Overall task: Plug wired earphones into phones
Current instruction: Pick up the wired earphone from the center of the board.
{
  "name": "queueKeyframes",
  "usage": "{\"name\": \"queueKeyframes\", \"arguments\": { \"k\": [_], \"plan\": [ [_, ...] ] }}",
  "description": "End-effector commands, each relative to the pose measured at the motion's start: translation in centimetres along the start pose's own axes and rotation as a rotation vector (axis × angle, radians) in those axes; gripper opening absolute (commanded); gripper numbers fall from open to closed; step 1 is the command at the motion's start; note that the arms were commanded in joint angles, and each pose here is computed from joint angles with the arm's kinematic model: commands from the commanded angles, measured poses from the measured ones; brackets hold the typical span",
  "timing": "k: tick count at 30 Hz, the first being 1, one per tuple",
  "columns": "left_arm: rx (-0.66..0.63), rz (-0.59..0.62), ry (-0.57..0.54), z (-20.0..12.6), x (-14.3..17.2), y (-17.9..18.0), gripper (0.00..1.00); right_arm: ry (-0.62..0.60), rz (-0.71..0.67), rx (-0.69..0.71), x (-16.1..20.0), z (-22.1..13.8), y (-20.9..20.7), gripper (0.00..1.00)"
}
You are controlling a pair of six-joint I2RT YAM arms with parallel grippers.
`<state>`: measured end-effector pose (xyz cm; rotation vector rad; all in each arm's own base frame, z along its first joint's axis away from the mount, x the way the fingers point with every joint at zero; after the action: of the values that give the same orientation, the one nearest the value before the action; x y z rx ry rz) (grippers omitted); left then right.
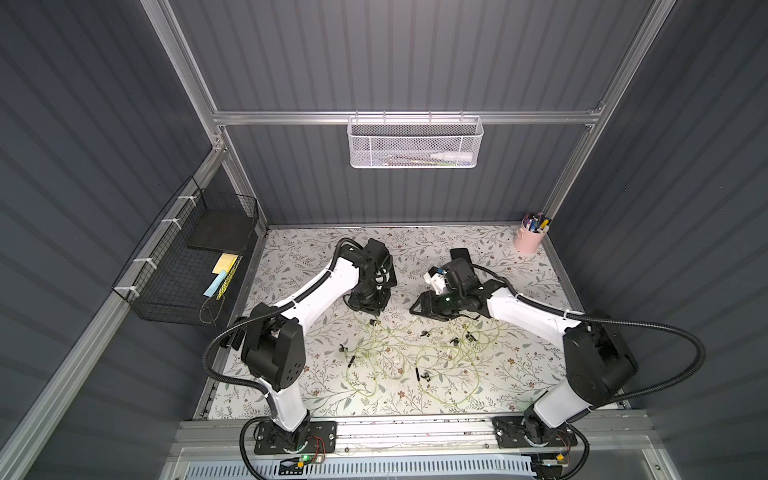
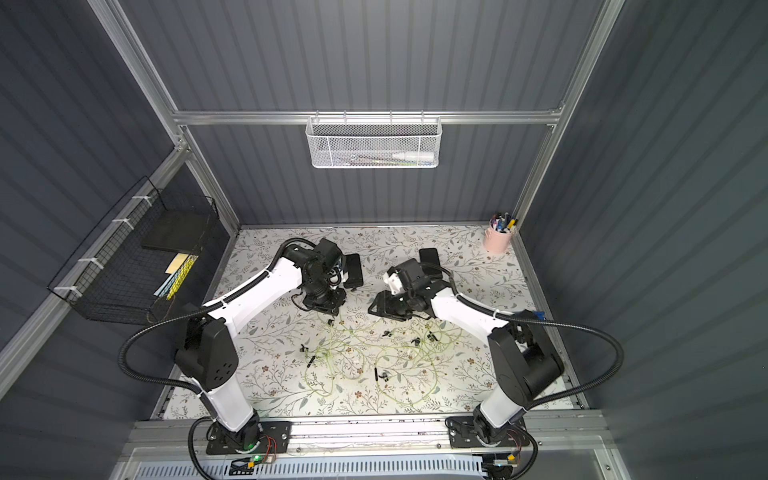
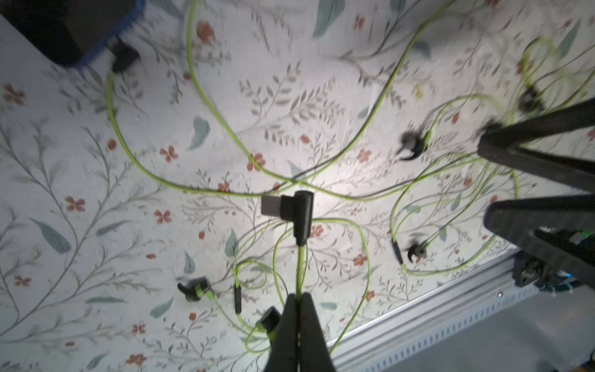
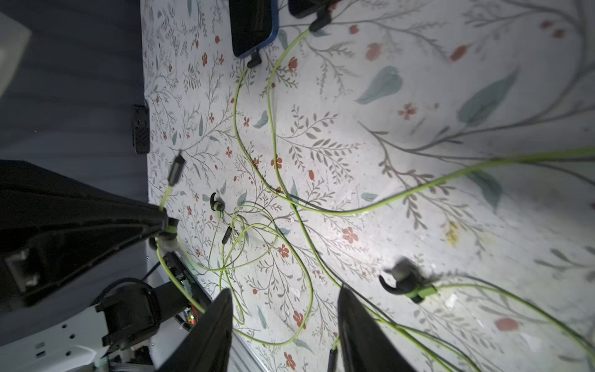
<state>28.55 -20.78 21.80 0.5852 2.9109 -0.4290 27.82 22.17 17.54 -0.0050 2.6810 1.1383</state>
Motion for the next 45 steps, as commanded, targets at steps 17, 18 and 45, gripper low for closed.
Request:
{"name": "queueKeyframes", "arguments": {
  "k": [17, 18, 45],
  "plan": [
    [0.212, -0.007, -0.425, 1.4, -2.3, -2.4, 0.00, -0.173, 0.085, -0.224, -4.5, 0.6, 4.0, 0.44],
    [0.217, -0.001, -0.421, 1.4, -2.3, -2.5, 0.00, -0.167, 0.075, -0.218, -4.6, 0.8, 4.0, 0.44],
    [0.258, 0.072, -0.336, 1.7, -2.1, -3.1, 0.00, -0.133, 0.005, -0.183, -5.6, 2.4, 3.8, 0.25]
  ]
}}
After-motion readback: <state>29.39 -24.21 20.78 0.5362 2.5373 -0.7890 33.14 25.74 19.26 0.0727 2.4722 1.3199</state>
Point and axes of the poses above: each gripper's point midway between its finger pads, its own z axis out along the fingers, its own y axis along the line the jaws close on, x = y × z, the point moved 8 cm from there along -z, back along the fingers, and after that the axes turned 2 degrees about z, right-handed, at the moved point
